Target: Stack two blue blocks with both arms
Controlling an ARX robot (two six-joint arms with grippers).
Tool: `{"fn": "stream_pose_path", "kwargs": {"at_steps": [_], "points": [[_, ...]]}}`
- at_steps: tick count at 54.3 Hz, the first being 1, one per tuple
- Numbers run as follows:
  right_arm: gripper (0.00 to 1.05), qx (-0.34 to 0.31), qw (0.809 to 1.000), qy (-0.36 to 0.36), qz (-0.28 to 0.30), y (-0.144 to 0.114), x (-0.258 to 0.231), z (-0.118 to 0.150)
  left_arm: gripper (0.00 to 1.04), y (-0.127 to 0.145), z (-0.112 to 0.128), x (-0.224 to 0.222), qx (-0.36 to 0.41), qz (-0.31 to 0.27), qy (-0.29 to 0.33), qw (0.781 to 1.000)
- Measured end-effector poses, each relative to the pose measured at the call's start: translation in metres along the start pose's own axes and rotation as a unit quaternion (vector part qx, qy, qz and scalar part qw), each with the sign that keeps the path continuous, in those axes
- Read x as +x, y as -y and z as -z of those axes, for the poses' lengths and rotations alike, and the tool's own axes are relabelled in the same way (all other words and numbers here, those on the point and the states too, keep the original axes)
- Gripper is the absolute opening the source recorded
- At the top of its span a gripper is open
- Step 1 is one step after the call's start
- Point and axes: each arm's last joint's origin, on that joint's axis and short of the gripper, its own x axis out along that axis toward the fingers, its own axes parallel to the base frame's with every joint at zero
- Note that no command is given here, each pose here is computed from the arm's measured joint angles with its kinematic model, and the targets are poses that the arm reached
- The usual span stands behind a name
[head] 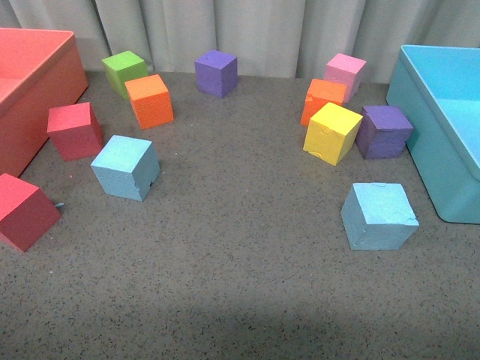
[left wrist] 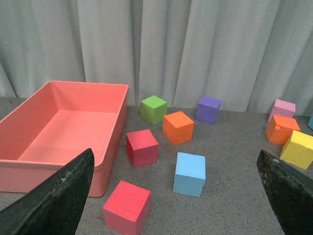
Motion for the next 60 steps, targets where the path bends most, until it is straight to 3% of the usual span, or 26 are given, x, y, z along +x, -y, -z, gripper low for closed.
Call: {"fn": "stream_pose_path", "kwargs": {"at_steps": [10,18,39,60], "points": [[0.95,0.016,0.993,-0.084,-0.080,-0.021,0.052,-0.024,0.98,0.000,0.000,0.000,0.000,0.000,0.000,1.000],[0.95,0.043,0.955,-0.254,-0.147,-0.060,0.112,-0.017,0.98,0.000,0.000,0.000,0.000,0.000,0.000,1.000],[0.95,0.100,0.881,-0.435,-0.155,-0.109,0.180,0.007,0.98,0.000,0.000,0.000,0.000,0.000,0.000,1.000],[0.95,0.082,0.847,-0.508,-0.131,-0.136,0.207,0.033,0.98,0.000,0.000,0.000,0.000,0.000,0.000,1.000]]}}
